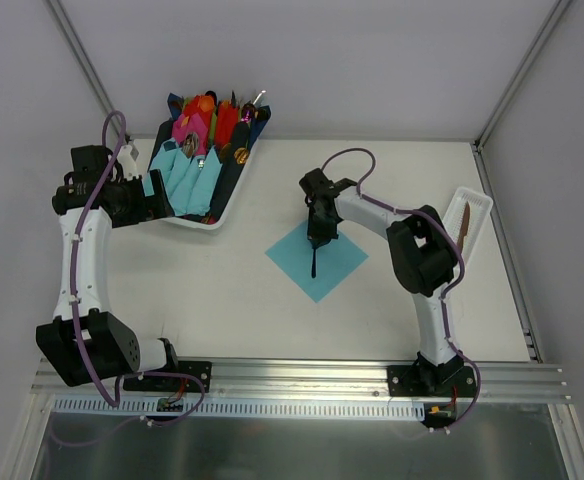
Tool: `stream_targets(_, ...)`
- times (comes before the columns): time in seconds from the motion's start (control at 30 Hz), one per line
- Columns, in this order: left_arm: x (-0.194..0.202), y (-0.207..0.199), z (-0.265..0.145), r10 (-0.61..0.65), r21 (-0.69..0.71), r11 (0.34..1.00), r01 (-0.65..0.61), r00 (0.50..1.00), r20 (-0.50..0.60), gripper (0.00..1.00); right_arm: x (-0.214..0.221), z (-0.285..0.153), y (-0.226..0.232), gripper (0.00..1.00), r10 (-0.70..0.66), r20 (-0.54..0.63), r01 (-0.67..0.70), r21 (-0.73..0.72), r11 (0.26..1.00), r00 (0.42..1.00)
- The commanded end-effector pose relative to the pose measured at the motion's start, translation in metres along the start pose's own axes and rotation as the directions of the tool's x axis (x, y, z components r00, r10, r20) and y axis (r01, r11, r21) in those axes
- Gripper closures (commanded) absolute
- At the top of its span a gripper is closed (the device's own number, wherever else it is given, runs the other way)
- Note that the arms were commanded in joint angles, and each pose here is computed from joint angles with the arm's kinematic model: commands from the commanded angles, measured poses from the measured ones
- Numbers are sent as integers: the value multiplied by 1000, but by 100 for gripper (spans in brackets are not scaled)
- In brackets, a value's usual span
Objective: Place the utensils on the paper napkin and roll it up
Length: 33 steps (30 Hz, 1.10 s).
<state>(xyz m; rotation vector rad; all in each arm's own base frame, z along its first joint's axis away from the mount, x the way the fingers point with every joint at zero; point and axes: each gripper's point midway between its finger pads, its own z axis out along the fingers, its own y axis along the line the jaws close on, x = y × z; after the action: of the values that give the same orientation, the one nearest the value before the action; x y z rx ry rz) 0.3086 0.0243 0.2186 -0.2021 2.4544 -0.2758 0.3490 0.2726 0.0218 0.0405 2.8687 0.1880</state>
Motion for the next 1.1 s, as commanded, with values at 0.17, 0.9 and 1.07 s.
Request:
stream_targets(0.17, -1, 3, 1, -9, -22, 1000, 9, 1000, -7, 1, -3, 5, 7, 83, 38, 7, -38, -21, 999, 999)
stream_targets(0.9, -11, -4, -8, 26, 3, 1000, -27, 999, 32, 1, -80, -168, -59, 26, 57, 356, 2, -163, 987, 933)
stream_targets(1.07, -14, -7, -9, 36, 23, 999, -37, 999, 38, 1, -86, -187, -175, 22, 125, 384, -123, -32, 992, 915)
